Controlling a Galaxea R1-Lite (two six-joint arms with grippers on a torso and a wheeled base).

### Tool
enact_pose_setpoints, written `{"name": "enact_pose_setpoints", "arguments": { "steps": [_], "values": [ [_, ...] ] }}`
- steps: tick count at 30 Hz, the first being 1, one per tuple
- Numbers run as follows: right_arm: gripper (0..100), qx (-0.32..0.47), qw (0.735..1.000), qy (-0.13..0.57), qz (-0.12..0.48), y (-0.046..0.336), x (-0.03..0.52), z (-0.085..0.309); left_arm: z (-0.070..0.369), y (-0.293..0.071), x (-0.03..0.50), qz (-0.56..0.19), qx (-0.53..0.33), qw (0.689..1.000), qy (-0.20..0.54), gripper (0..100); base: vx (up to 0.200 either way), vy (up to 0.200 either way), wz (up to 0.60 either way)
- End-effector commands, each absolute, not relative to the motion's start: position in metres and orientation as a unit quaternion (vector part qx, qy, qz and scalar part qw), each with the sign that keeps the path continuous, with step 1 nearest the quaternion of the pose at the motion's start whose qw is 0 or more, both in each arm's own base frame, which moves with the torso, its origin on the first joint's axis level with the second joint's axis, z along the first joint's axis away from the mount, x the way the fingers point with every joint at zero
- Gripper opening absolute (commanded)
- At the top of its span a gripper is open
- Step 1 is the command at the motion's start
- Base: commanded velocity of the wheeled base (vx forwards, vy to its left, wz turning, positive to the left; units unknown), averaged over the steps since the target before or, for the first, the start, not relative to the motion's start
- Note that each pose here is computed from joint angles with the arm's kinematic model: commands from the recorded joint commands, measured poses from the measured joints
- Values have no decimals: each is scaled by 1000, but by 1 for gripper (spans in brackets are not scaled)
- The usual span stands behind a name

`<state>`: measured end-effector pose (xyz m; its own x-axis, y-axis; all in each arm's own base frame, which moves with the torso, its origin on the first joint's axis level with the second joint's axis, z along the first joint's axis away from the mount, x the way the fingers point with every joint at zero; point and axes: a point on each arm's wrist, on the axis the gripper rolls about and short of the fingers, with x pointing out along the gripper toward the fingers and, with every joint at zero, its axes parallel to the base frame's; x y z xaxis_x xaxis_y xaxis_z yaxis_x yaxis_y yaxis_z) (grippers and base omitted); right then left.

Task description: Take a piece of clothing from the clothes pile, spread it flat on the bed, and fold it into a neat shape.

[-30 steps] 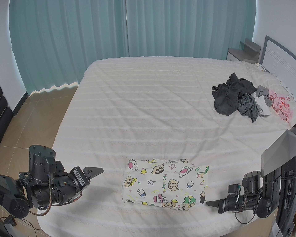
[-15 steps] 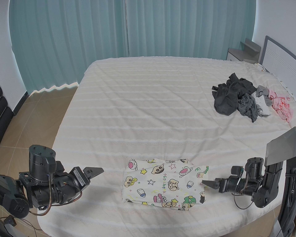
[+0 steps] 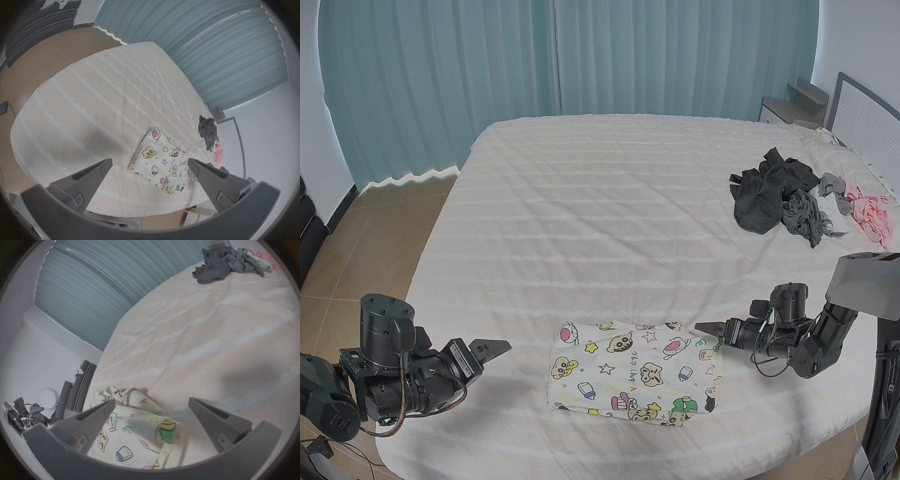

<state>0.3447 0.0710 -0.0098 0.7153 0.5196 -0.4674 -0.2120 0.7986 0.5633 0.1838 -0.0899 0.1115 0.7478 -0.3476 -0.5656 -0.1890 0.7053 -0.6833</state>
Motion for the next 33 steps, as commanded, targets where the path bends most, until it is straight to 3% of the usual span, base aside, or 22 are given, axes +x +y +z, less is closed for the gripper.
{"name": "enact_pose_setpoints", "arguments": {
  "steps": [1,8,19,33],
  "values": [
    [0,247,888,318,223,82,354,-9,110,-90,185,-44,-380,853,355,100,0,0,0],
    [0,251,876,345,226,84,351,-14,108,-91,185,-42,-379,852,358,100,0,0,0],
    [0,284,887,292,218,77,364,-2,108,-91,185,-41,-378,853,358,100,0,0,0],
    [0,296,888,296,191,58,369,-13,108,-91,186,-42,-379,852,358,100,0,0,0]
  ]
}}
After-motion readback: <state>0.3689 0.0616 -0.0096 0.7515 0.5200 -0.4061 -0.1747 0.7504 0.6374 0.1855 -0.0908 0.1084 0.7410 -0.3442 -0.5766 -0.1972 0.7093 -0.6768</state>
